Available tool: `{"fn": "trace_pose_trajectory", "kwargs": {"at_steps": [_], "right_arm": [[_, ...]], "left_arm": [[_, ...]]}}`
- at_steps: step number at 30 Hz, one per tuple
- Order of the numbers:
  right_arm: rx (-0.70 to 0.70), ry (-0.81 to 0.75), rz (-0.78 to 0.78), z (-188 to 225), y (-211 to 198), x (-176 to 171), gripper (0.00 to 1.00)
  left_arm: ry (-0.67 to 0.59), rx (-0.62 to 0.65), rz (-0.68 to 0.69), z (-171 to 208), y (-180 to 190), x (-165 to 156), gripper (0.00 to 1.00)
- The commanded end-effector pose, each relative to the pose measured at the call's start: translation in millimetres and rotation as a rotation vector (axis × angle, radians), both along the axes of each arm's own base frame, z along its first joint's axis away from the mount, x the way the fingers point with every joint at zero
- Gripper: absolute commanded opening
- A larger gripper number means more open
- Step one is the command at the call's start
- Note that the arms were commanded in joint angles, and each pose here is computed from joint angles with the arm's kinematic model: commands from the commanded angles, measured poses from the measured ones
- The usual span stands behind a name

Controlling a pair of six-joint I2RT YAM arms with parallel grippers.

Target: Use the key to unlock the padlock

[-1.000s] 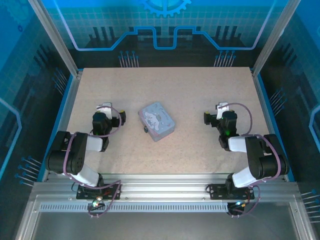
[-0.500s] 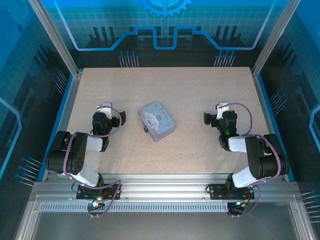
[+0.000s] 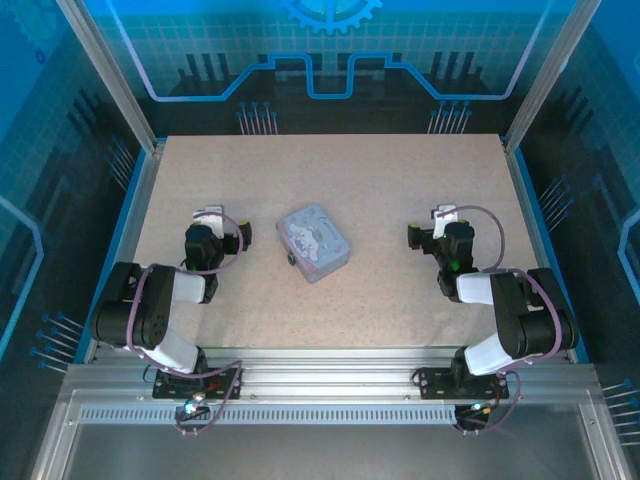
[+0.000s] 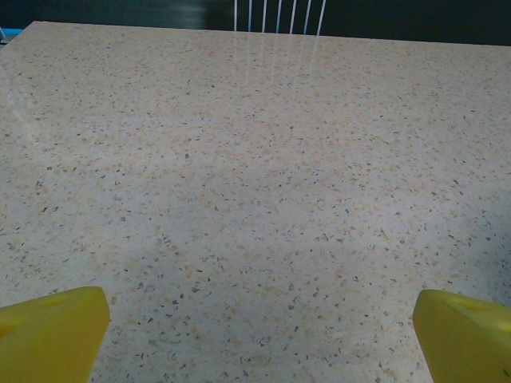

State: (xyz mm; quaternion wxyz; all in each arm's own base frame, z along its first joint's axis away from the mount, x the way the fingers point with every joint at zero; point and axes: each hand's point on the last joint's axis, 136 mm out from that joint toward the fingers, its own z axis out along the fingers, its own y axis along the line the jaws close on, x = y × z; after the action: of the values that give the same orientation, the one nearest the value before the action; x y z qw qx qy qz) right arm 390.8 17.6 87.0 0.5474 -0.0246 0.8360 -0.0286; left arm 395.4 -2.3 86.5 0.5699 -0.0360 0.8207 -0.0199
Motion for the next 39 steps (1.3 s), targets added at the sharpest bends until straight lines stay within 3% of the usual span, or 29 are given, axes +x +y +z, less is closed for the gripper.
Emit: {"fn": "trace_pose_trajectory", "kwargs": {"at_steps": [1,10,16,19,23,26,28,34,39], "right_arm": [[-0.006,-0.026,0.005,8.6,-0.6,5.6,1.00],[-0.005,-0.014,-0.005,13.8,-2.2,7.1,1.00],[0.003,0.028,-0.006,48.8,-3.5,7.7,1.00],[0.057,0.014,0.001,69.3,-0.2,3.5,1.00],[0.151,-0.009,0.013,106.5,6.7,-7.9,1.00],[0.328,0.016,-0.051,131.3,5.4,-24.1,1.00],[0.497,0.127,-0.281,126.3,-17.6,-47.0,1.00],[0.711,0.183,-0.080,132.4,19.6,-66.8,1.00],[0.735,0.329,0.057,120.5,58.0,-94.4,1.00]], "left_arm": [[-0.023,0.002,-0.027,9.4,-4.5,3.8,0.99],[-0.026,0.002,0.010,12.4,2.0,4.2,0.99],[0.043,0.013,0.089,40.2,14.3,7.4,0.99],[0.008,-0.006,0.127,66.0,19.3,5.7,0.99],[-0.060,-0.137,0.149,103.7,18.7,0.2,0.99],[-0.048,-0.378,0.249,111.8,27.1,-7.6,0.99],[-0.014,-0.500,0.174,114.4,16.0,-5.3,0.99],[0.182,-0.648,-0.048,108.3,-32.5,7.8,0.99],[0.317,-0.679,-0.141,93.0,-65.2,15.7,0.99]]}}
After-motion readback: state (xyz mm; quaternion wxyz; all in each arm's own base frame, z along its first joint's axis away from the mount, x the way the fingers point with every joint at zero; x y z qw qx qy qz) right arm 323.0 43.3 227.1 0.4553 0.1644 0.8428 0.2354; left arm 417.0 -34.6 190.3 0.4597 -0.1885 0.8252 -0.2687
